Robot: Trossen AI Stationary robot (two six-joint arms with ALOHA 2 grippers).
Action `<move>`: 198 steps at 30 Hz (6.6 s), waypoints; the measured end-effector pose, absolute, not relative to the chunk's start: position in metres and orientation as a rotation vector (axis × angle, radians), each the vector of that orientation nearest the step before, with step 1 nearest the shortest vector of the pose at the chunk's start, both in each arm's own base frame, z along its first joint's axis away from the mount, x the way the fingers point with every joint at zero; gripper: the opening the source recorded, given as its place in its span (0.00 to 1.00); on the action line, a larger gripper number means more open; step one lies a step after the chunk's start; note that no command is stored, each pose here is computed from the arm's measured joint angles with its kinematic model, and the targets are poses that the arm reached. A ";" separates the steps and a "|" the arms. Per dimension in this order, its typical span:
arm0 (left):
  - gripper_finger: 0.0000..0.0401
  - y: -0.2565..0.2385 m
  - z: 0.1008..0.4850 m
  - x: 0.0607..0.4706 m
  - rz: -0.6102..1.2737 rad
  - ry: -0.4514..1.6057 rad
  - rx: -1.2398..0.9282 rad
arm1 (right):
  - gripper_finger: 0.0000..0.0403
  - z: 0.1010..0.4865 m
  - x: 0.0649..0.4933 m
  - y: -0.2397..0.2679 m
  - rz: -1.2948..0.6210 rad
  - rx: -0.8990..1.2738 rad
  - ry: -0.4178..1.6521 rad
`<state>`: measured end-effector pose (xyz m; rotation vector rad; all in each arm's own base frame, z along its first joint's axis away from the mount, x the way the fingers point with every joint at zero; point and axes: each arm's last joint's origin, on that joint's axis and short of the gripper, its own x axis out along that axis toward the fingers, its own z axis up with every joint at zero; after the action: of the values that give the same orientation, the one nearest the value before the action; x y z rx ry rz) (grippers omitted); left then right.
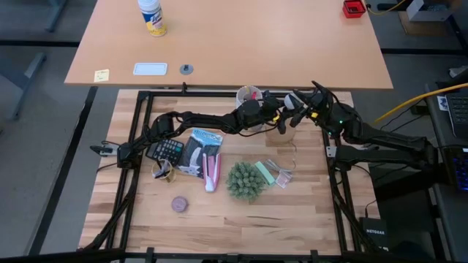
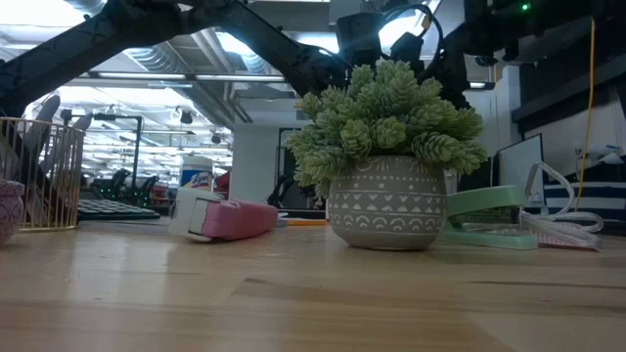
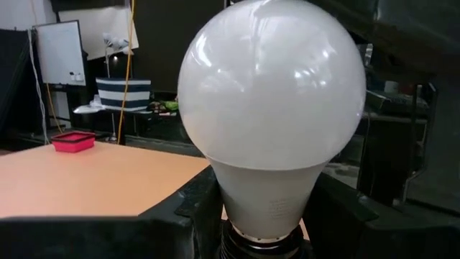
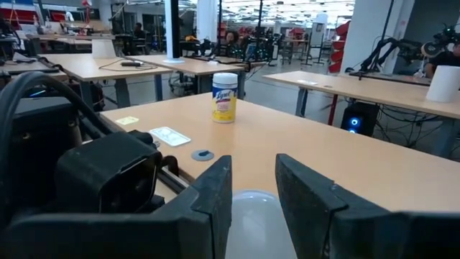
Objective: Screw lightbulb
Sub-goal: Insert the lightbulb into the lamp
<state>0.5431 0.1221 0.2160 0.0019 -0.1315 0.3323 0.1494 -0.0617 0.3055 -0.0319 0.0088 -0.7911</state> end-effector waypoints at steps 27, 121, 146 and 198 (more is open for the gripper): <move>0.51 0.120 0.211 0.544 0.376 -0.102 0.040 | 0.28 0.301 0.148 -0.062 -0.827 -0.031 0.058; 0.59 0.045 0.243 0.492 0.273 0.708 -0.020 | 0.28 0.302 0.149 -0.062 -0.815 -0.030 0.046; 0.01 0.077 0.290 0.498 0.155 0.342 -0.013 | 0.28 0.302 0.149 -0.062 -0.815 -0.030 0.046; 0.00 0.136 0.312 0.490 0.336 0.114 0.009 | 0.28 0.302 0.149 -0.062 -0.788 0.000 0.033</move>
<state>0.4904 0.1365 0.3116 0.0087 0.1136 0.3359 0.1492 -0.0616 0.3019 0.0003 0.0328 -0.7876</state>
